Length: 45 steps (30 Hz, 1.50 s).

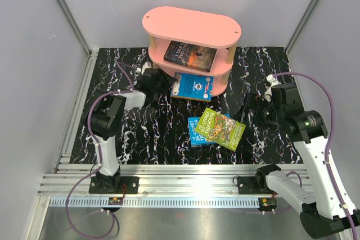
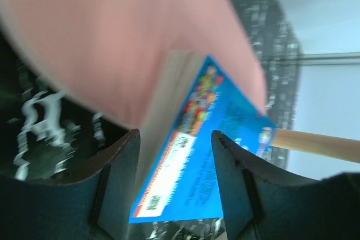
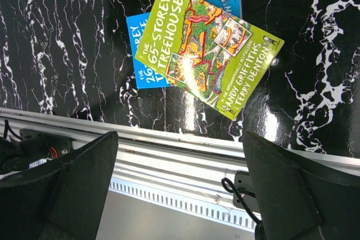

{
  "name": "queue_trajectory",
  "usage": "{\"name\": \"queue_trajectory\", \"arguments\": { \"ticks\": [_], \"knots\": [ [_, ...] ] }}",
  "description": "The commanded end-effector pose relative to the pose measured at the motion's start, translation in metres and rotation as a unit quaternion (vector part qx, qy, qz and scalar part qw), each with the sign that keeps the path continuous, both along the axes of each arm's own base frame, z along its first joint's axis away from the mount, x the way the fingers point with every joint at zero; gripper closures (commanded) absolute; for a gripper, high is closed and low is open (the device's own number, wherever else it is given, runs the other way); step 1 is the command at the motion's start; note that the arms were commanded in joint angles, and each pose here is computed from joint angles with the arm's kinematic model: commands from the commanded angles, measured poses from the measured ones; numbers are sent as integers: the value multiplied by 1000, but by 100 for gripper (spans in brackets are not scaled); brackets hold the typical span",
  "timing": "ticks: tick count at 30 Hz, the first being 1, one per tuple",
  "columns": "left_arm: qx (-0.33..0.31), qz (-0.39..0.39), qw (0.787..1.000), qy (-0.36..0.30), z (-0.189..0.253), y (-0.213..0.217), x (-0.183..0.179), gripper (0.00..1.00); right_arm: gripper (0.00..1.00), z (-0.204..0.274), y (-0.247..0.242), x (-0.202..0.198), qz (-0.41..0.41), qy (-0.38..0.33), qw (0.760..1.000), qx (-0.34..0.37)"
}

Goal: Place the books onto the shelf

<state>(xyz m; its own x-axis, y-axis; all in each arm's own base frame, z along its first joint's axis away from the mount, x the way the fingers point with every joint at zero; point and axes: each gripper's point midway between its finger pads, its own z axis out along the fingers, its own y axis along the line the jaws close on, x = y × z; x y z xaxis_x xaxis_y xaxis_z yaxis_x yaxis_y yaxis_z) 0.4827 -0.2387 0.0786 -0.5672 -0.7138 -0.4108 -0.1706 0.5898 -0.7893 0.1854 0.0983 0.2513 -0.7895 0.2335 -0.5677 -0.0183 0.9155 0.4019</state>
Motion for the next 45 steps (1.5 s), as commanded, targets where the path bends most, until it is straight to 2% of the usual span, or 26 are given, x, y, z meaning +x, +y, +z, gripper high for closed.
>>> {"name": "queue_trajectory", "arguments": {
  "ticks": [1, 6, 12, 16, 18, 20, 21, 23, 24, 26, 30, 33, 35, 36, 37, 39, 40, 42, 43, 45],
  "knots": [
    [32, 22, 999, 10, 8, 16, 2, 43, 0, 1, 2, 4, 5, -9, 1000, 2],
    [35, 37, 998, 21, 13, 33, 0, 40, 0, -1, 6, 5, 6, -6, 1000, 12],
    [60, 90, 994, -15, 58, 78, 2, 38, 0, 2, 6, 5, 2, -14, 1000, 18],
    [91, 113, 989, -28, 89, 107, -10, 39, 0, 2, 6, 2, 1, -19, 1000, 22],
    [109, 109, 988, -31, 95, 113, -15, 41, 0, 3, 5, 2, 0, -24, 999, 23],
    [120, 94, 988, -21, 95, 113, -26, 49, 0, 3, 5, 0, -1, -26, 999, 25],
    [123, 81, 989, -12, 86, 109, -33, 64, 0, 3, 6, -1, -1, -26, 999, 26],
    [108, 47, 993, -12, 81, 92, -46, 76, 0, 2, 5, -2, 0, -28, 999, 26],
    [101, 22, 995, -2, 65, 74, -60, 92, 0, 1, 4, -2, -1, -28, 999, 25],
    [92, -9, 996, -5, 57, 48, -73, 100, 0, -1, 3, -5, -1, -29, 999, 24],
    [52, -73, 996, -16, 45, -26, -112, 100, 0, 1, 1, -8, -2, -30, 999, 21],
    [-28, -56, 997, -54, 54, -58, -115, 100, 0, 3, -1, -13, -2, -33, 999, 17],
    [-52, -39, 997, -47, 48, -69, -108, 100, 0, 3, -3, -14, -2, -34, 999, 12],
    [-54, -42, 997, -47, 48, -76, -106, 100, 0, 3, -5, -16, -4, -32, 999, 8],
    [-41, -40, 998, -24, 30, -78, -103, 100, 0, 4, -7, -17, -5, -34, 999, 6],
    [-38, -39, 998, -29, 38, -91, -89, 100, 0, 3, -10, -19, -5, -33, 999, -3],
    [-19, -31, 999, -12, 23, -90, -85, 100, 0, 4, -10, -20, -5, -33, 999, -4],
    [-18, -24, 1000, -9, 24, -98, -74, 100, 0, 3, -13, -20, -7, -33, 999, -12],
    [-4, -19, 1000, 8, 8, -97, -72, 100, 0, 4, -14, -21, -7, -35, 999, -15],
    [0, -13, 1000, 18, 4, -100, -67, 100, 0, 4, -18, -21, -10, -35, 999, -25]
  ]
}}
